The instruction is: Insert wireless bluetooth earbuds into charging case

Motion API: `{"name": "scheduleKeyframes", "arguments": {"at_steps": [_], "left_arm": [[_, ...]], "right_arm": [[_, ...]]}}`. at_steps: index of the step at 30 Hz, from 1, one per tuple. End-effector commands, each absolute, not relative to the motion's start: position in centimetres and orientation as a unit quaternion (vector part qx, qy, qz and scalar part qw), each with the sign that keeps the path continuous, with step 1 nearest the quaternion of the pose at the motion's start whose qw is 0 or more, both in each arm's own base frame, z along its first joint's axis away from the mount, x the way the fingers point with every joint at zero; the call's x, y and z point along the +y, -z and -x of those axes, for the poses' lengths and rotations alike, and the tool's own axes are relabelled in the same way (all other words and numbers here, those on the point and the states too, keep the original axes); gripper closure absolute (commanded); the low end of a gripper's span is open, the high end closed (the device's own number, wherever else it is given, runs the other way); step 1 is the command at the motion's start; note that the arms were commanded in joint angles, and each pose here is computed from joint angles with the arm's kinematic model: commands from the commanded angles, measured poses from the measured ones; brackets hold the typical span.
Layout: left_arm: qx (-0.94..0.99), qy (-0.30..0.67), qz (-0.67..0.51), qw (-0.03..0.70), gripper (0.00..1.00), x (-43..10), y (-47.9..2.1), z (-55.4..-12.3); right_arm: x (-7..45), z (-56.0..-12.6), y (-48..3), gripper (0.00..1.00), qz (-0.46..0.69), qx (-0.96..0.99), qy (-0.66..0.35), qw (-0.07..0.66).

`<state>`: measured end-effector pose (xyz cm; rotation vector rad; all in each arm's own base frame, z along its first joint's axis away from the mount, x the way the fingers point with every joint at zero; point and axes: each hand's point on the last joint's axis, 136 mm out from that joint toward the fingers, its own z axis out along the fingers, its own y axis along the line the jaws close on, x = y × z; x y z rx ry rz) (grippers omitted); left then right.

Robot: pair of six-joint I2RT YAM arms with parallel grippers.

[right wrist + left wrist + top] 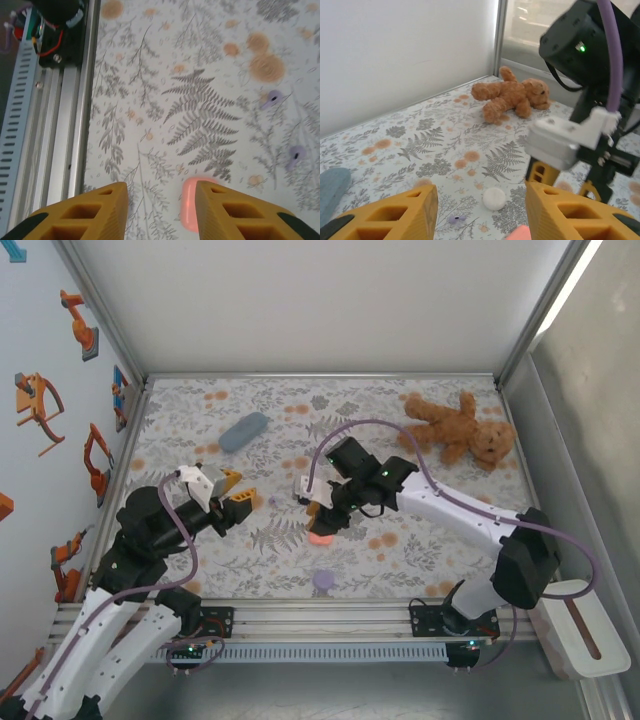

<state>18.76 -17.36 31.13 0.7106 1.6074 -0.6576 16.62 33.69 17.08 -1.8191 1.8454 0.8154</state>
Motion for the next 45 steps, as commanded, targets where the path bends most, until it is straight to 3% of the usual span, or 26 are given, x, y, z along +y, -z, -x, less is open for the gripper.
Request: {"name": "scheduleKeyframes", "arguments": {"at_steps": [1,8,13,23,34,45], "left_arm": [[0.709,0.262,-0.279,0.592,0.51,-16.4,-30.3,-19.4],[0.717,0.244,-0.264,0.597,0.51,-15.7,-29.9,-19.9],[0.717,0.239,-0.257,0.603,0.50,-15.4,-29.9,-20.0],[0.721,0.238,-0.247,0.602,0.51,-15.0,-29.6,-19.8],[0.724,0.235,-0.246,0.600,0.50,-14.9,-29.6,-19.8],[0.728,0.235,-0.241,0.597,0.51,-14.7,-29.5,-19.7]], "right_arm": [[32.2,-16.1,-15.8,0.57,0.677,0.663,-0.243,0.207],[29.0,-12.6,-10.8,0.40,0.734,0.646,-0.157,0.137],[28.6,-11.5,-8.7,0.27,0.763,0.622,-0.114,0.138],[30.5,-10.3,-5.0,0.18,0.783,0.597,-0.097,0.145],[31.6,-9.1,-1.8,0.17,0.798,0.585,-0.095,0.111],[31.3,-9.1,-0.3,0.40,0.798,0.590,-0.088,0.090]]}}
